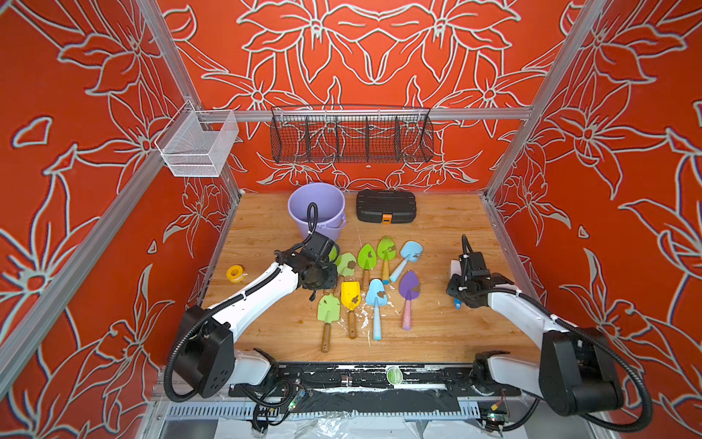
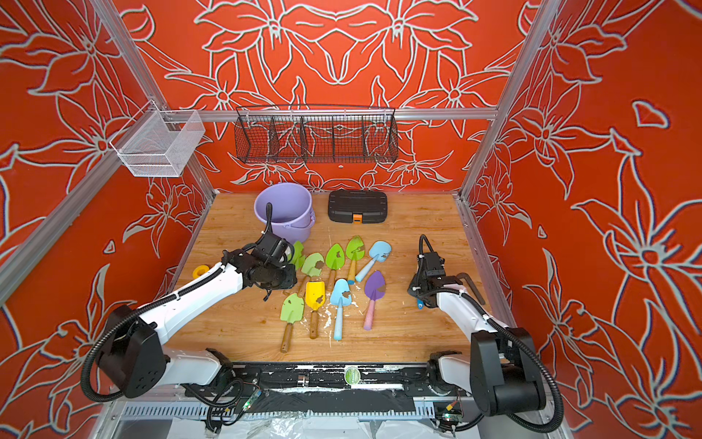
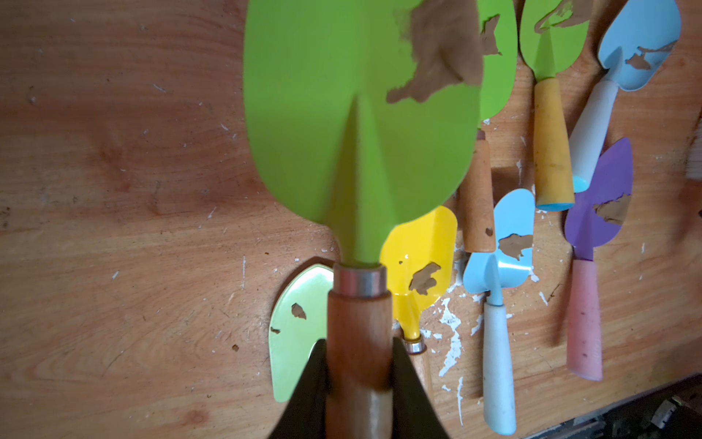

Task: Brush the soil off the hand trowel and place it into the bucket
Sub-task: Pick up the brush from the center of the board.

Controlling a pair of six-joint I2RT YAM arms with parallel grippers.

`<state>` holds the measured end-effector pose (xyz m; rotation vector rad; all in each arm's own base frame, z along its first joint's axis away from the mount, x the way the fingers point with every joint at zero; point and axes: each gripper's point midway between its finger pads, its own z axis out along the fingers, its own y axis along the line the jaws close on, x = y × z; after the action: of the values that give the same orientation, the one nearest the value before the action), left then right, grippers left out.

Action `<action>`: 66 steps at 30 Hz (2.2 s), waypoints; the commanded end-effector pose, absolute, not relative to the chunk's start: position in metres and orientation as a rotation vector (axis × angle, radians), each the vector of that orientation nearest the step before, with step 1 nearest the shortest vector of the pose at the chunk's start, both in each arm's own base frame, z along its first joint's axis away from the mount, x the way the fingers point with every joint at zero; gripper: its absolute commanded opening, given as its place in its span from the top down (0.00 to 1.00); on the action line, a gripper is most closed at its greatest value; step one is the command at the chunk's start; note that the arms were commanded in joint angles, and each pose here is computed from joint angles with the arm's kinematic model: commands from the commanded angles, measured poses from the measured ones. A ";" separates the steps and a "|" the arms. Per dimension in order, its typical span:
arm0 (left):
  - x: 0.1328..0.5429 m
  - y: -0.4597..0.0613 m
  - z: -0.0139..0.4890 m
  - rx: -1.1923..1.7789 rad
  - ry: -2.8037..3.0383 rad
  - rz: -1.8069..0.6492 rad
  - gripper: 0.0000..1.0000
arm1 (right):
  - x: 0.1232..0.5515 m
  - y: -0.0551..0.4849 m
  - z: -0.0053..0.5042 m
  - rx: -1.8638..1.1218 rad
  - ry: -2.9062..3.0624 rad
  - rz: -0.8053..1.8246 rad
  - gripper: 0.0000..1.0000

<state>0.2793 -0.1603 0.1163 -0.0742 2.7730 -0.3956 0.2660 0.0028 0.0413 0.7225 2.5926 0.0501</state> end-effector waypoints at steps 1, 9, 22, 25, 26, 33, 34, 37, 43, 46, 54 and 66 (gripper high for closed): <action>0.284 -0.167 0.119 -0.048 2.764 -0.420 1.00 | 0.275 0.001 0.052 0.728 2.548 0.068 0.57; 0.286 -0.167 0.122 -0.049 2.756 -0.418 1.00 | 0.277 0.000 0.052 0.729 2.546 0.073 0.63; 0.288 -0.169 0.120 -0.039 2.761 -0.422 1.00 | 0.280 -0.002 0.048 0.732 2.545 0.068 0.67; 0.289 -0.170 0.121 -0.033 2.761 -0.423 1.00 | 0.280 -0.001 0.043 0.736 2.561 0.071 0.66; 0.289 -0.170 0.120 -0.034 2.762 -0.422 1.00 | 0.280 0.000 0.041 0.737 2.564 0.072 0.66; 0.289 -0.170 0.120 -0.026 2.765 -0.415 1.00 | 0.281 0.001 0.040 0.745 2.567 0.085 0.68; 0.289 -0.170 0.120 -0.024 2.765 -0.414 1.00 | 0.280 0.001 0.041 0.746 2.565 0.084 0.69; 0.289 -0.170 0.120 -0.026 2.766 -0.413 1.00 | 0.278 0.000 0.046 0.746 2.554 0.081 0.72; 0.291 -0.165 0.116 -0.044 2.789 -0.361 1.00 | 0.272 -0.005 0.055 0.736 2.549 0.044 0.79; 0.294 -0.151 0.111 -0.112 2.813 -0.232 1.00 | 0.269 -0.005 0.060 0.722 2.555 0.041 0.95; 0.282 -0.166 0.119 0.075 2.832 -0.355 1.00 | 0.268 0.035 0.111 0.427 2.622 0.273 1.00; 0.275 -0.173 0.127 0.181 2.942 -0.351 1.00 | 0.246 0.171 0.226 -0.337 2.474 0.890 1.00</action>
<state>0.2918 -0.1669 0.1263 0.1064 2.8795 -0.2965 0.2647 0.1432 0.2071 -0.1487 2.5129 0.7722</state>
